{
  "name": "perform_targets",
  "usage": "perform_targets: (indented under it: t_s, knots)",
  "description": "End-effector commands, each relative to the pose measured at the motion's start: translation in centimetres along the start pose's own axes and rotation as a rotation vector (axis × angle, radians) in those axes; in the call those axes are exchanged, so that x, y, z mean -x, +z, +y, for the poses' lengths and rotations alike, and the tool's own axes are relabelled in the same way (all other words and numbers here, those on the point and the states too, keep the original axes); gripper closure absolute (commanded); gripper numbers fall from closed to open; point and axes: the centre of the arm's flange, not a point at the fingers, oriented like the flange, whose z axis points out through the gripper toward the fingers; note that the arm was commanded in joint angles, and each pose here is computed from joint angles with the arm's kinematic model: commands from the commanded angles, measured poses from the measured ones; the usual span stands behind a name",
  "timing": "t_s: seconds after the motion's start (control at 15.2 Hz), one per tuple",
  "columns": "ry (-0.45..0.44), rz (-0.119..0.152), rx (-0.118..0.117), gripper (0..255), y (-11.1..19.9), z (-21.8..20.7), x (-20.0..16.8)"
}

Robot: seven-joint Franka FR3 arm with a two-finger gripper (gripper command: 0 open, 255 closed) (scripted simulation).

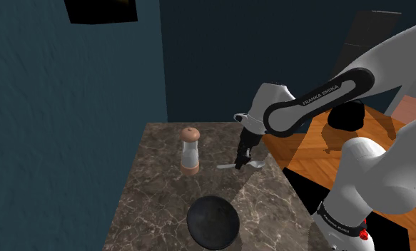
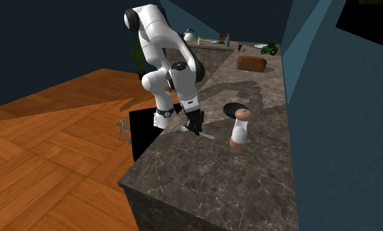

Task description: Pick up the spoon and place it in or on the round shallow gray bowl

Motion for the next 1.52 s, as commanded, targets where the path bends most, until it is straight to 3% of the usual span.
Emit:
perform_targets:
  t_s: [0.0,0.4,1.45]
  knots:
    - [0.000,0.000,0.000,255,0.0,0.0,0.0]
    - [0.000,0.000,0.000,255,0.0,0.0,0.0]
    - [0.000,0.000,0.000,255,-8.2,-1.0,-1.9]
